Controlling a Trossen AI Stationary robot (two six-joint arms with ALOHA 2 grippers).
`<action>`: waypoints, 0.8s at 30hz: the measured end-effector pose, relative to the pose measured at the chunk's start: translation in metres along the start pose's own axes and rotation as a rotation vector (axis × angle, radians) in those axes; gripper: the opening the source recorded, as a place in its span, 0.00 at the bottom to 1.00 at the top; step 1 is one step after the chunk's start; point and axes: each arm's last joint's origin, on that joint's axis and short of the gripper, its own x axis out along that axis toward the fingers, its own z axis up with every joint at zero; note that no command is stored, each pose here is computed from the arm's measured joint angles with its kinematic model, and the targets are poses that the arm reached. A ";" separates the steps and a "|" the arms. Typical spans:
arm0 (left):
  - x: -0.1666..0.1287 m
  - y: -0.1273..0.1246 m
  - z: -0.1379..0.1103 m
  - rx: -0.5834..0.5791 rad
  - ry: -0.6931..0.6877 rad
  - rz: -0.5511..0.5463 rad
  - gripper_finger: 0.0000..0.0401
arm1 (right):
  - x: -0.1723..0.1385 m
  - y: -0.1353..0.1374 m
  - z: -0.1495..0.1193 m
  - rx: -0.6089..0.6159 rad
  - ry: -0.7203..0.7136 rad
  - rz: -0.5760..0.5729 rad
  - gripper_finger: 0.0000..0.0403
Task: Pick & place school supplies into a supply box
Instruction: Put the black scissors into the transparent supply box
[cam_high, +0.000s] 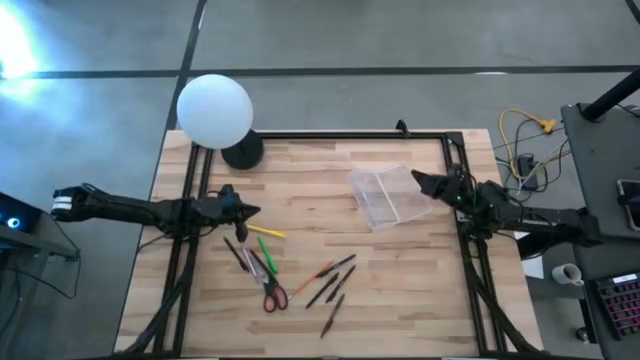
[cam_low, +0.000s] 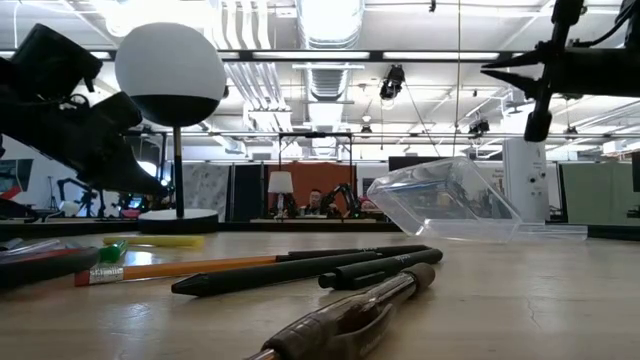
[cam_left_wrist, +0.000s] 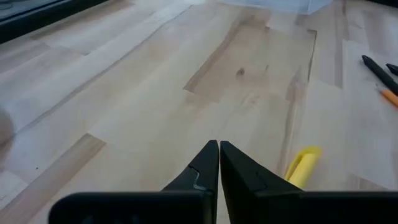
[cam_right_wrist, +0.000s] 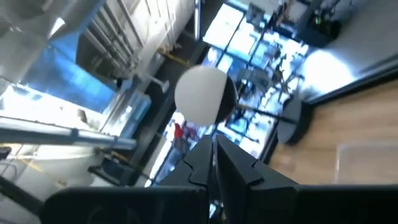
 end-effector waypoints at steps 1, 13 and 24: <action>0.000 0.000 0.000 0.001 0.000 0.000 0.00 | 0.001 0.000 0.000 0.004 -0.006 0.000 0.03; -0.003 -0.005 0.026 -0.954 -0.188 -0.132 0.00 | 0.005 0.004 0.001 0.033 -0.043 0.040 0.03; -0.004 -0.008 0.031 -1.003 -0.213 -0.189 0.00 | 0.012 0.005 -0.004 0.023 0.016 0.043 0.03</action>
